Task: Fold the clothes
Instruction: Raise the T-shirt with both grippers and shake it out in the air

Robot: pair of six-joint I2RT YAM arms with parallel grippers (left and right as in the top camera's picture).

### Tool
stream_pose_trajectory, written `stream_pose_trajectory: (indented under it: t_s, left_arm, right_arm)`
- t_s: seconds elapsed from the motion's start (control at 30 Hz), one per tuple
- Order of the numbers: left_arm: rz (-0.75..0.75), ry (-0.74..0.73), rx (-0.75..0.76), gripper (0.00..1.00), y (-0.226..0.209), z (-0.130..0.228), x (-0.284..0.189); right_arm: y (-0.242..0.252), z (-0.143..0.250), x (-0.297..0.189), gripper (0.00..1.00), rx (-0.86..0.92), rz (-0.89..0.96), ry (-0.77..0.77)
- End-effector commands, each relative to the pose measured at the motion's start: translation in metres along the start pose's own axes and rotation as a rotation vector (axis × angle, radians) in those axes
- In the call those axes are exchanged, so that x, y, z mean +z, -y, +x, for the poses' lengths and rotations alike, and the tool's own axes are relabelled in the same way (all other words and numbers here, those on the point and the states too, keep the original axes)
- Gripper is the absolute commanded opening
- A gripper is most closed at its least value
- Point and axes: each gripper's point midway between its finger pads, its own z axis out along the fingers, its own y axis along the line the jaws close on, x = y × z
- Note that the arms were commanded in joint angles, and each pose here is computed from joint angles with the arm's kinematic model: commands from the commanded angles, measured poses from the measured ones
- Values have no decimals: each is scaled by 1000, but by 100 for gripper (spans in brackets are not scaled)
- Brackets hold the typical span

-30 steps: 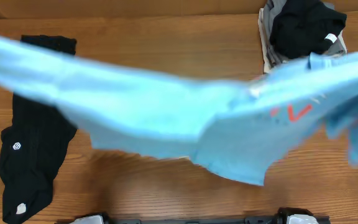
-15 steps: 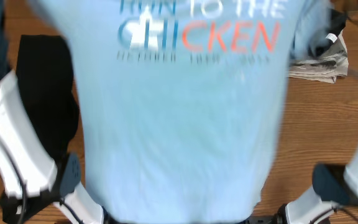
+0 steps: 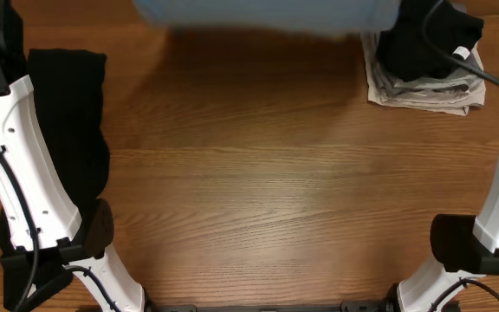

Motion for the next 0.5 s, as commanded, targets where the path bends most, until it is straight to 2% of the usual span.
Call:
stream_pose_trajectory:
  t_s: [0.0,0.1,0.3,0.4,0.47]
  left_arm:
    - [-18,-53,39,4,-5,7,-11]
    - [-27,-174,39,4,-8,39,-9]
    - [-56,-551,39,4,-18,135,-25]
    - [-69,-703,38,4,-21,170,-39]
    - [-74,-766,39,4,-23,182,-48]
  right_arm:
    - [5,30,1,4,47,18,-110]
    - [12,79,4,4,90,30,-274]
    - [20,203,0,4,178,43,-667]
    - [19,240,-8,4,216,46,-782]
    - [18,252,-16,4,234,55,-831]
